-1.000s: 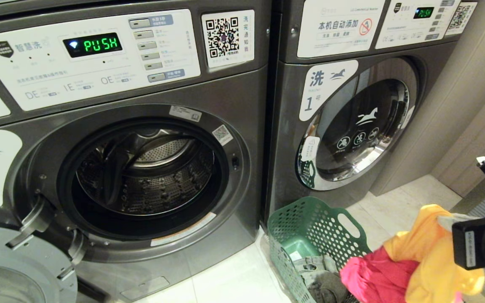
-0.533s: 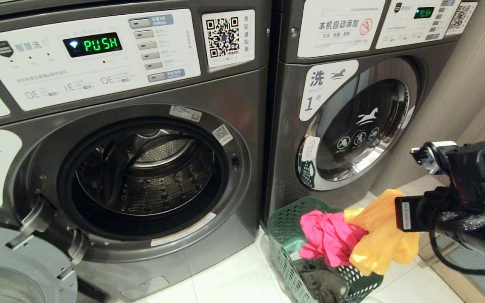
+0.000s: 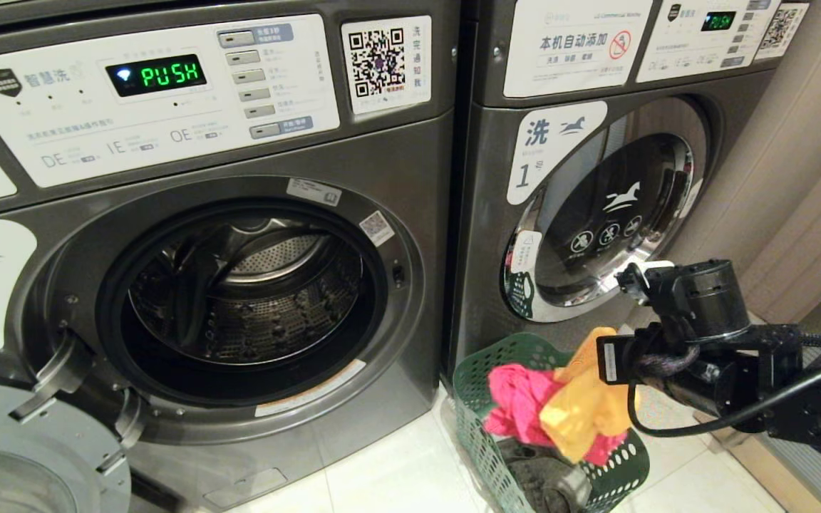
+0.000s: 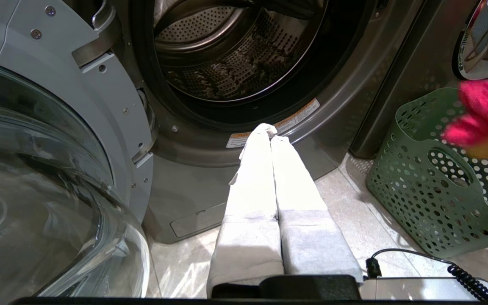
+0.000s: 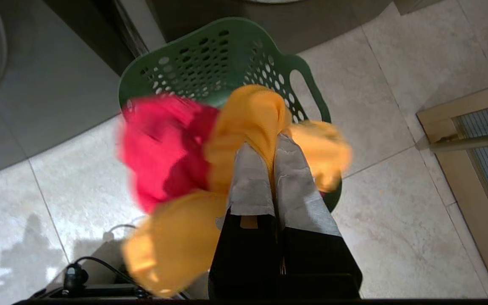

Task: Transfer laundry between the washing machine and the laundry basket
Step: Pick a cloth and place it into the basket

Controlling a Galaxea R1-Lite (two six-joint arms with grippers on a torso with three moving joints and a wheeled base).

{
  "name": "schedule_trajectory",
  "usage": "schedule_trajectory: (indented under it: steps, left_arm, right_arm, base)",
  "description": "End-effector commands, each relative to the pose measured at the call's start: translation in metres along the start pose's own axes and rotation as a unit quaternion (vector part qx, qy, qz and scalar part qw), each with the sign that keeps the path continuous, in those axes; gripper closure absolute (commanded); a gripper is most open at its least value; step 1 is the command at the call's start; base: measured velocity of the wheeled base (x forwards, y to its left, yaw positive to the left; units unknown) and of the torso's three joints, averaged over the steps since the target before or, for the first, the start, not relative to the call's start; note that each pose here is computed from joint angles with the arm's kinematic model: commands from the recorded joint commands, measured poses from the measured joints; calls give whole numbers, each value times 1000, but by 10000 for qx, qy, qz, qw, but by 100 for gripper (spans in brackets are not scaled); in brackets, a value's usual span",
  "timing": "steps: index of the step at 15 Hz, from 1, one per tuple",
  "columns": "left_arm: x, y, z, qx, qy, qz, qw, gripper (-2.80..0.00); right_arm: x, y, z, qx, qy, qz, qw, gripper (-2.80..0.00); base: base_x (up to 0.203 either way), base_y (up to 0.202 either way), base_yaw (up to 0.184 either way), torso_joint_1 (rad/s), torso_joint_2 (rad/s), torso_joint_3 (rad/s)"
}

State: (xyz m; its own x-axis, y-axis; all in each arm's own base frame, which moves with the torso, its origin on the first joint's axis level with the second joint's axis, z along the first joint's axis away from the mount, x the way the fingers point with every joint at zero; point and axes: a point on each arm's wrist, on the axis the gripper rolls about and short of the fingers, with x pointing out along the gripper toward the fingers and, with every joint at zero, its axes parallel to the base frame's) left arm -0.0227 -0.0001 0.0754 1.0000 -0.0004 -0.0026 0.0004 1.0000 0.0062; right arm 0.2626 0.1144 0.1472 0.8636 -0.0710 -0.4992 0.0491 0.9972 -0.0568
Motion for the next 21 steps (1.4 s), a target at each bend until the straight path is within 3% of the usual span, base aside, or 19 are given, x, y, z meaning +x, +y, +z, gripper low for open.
schedule_trajectory:
  steps: [1,7,21]
  left_arm:
    - [0,0,0,0,3,2,10000,0]
    - [0,0,0,0,3,2,10000,0]
    - [0,0,0,0,3,2,10000,0]
  right_arm:
    - [14,-5,-8,-5,211,-193,9996,0]
    - [33,-9,-20,-19,505,-328,9982,0]
    - [56,-10,-44,-34,652,-402,9971,0]
  base:
    - [0,0,0,0,0,0]
    - [0,0,0,0,0,0]
    - [0,0,0,0,0,0]
